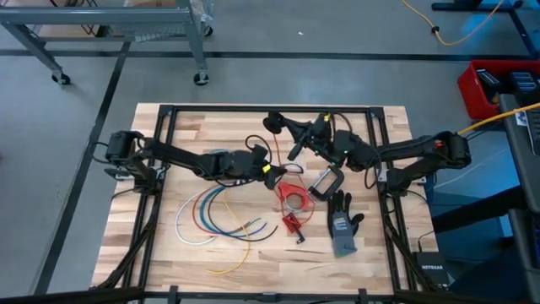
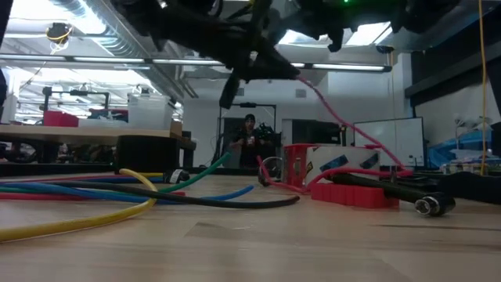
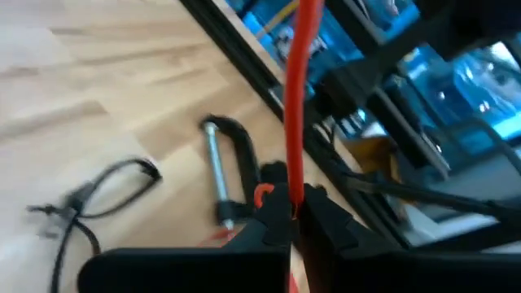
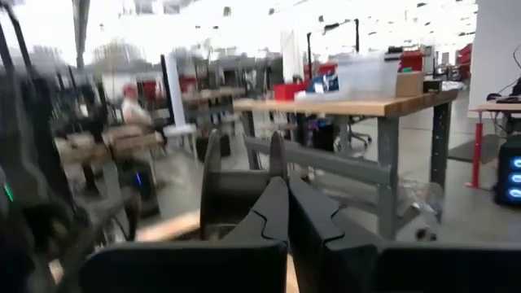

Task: Coil cords
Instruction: Coil the red wire onto the spool

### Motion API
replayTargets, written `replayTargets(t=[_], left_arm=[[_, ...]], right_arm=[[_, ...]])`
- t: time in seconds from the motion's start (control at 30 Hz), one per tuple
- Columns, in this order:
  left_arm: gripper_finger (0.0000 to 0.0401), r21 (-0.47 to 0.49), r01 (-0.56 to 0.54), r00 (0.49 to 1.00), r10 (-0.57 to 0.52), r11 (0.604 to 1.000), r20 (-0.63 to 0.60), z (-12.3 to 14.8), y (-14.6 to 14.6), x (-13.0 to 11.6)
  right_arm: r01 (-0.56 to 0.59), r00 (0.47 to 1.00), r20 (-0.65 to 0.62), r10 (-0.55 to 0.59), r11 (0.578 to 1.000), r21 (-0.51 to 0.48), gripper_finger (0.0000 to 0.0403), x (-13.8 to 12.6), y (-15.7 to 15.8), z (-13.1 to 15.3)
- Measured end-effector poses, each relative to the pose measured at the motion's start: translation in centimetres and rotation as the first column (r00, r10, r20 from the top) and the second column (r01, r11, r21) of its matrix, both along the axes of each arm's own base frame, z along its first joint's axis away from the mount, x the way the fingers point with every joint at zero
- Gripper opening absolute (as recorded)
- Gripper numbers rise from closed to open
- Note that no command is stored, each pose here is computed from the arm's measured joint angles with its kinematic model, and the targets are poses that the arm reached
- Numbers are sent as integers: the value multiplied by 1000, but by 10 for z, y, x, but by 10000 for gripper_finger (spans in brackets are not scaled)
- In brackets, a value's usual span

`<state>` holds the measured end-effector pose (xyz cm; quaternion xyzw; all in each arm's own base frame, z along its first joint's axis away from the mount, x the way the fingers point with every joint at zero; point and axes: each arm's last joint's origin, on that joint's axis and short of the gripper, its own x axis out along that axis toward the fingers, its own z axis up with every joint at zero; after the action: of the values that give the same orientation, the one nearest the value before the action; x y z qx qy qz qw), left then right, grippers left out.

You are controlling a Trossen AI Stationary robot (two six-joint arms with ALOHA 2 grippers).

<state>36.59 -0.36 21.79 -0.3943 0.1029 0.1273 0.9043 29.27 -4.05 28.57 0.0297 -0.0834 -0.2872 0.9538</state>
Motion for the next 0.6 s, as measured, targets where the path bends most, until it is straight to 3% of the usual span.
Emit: replayTargets(t=[0.23, 0.6], left_arm=[[1, 70, 114, 993, -115, 991, 10, 25, -3, 9], [1, 73, 134, 976, -119, 988, -183, 29, 0, -3]], right_arm=[[-11, 986, -168, 7, 1000, -22, 1, 3, 0, -10], [-42, 937, -348, 35, 999, -14, 1, 2, 1, -27]])
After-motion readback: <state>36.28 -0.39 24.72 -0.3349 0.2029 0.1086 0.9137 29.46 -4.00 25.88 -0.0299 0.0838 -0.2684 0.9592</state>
